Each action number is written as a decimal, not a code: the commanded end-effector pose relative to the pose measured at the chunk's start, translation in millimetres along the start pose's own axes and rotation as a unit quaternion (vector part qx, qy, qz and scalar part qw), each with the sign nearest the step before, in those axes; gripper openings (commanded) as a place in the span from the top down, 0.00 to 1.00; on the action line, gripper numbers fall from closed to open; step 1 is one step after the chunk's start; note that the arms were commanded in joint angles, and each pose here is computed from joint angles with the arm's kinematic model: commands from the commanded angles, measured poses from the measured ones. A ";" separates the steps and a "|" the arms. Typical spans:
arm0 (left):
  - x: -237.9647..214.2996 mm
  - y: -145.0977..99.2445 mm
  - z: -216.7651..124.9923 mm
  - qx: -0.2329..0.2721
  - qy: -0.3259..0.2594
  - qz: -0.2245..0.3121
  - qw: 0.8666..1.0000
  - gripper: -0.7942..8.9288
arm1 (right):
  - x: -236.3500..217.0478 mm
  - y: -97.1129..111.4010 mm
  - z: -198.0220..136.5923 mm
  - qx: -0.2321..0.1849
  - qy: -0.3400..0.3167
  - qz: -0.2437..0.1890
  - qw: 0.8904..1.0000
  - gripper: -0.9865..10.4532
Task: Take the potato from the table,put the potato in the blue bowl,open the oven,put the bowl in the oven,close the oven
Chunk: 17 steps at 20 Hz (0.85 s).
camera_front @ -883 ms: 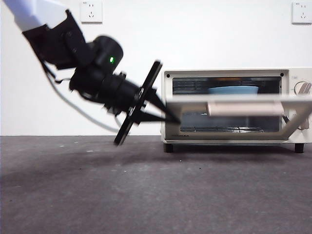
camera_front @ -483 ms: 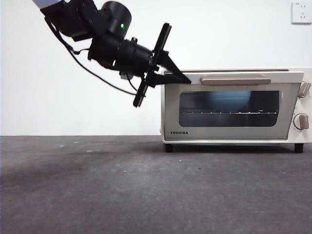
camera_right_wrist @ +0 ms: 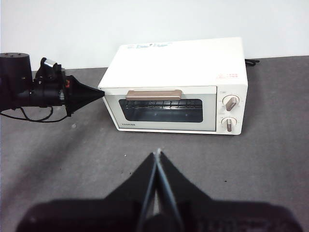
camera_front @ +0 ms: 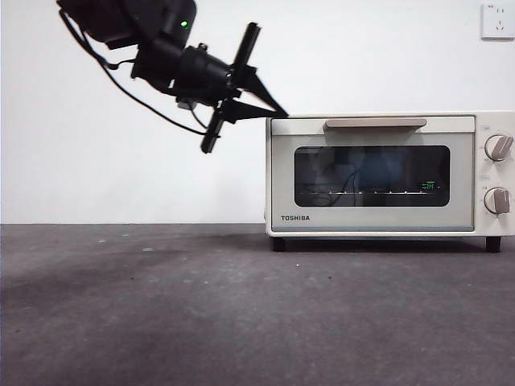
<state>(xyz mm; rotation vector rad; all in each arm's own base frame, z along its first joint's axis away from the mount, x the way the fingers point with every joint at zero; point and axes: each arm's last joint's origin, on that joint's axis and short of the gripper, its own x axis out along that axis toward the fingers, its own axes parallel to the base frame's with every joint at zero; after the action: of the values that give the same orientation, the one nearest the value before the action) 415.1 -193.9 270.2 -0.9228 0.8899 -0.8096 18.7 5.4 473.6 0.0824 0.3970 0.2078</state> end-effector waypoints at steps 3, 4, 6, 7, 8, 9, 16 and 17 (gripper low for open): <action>-2.9 2.5 1.7 0.008 0.029 -0.022 0.999 0.93 | 0.2 -0.6 -0.2 0.006 -0.002 -0.009 1.000 0.92; -4.2 0.2 1.6 0.016 0.031 -0.026 0.999 0.93 | 0.4 -1.0 -0.2 0.004 -0.002 -0.017 1.000 0.92; -9.3 -8.7 1.3 0.043 0.035 -0.039 0.998 0.93 | 1.1 -2.7 -0.6 -0.006 0.001 -0.043 0.999 0.92; -12.3 -13.8 1.0 0.057 0.034 -0.043 0.997 0.93 | 1.8 -3.6 -1.0 -0.011 0.005 -0.058 0.998 0.91; -16.6 -22.1 -0.6 0.074 0.037 -0.050 0.995 0.93 | 3.1 -4.9 -1.7 -0.016 0.014 -0.077 0.997 0.91; -20.0 -28.1 -2.0 0.085 0.037 -0.052 0.994 0.93 | 3.3 -5.8 -3.0 -0.018 0.021 -0.090 0.996 0.91; -74.2 -83.2 -26.3 0.226 0.015 0.021 0.974 0.92 | 10.4 -7.5 -7.4 -0.019 0.056 -0.102 0.993 0.91; -87.5 -92.4 -34.0 0.252 0.005 0.062 0.966 0.92 | 11.0 -7.5 -7.7 -0.018 0.057 -0.102 0.993 0.91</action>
<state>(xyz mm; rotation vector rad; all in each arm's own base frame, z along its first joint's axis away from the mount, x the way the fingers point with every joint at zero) 341.2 -167.2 364.8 -0.5992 0.7449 -0.9039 27.3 0.6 464.4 0.0038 0.4880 0.0129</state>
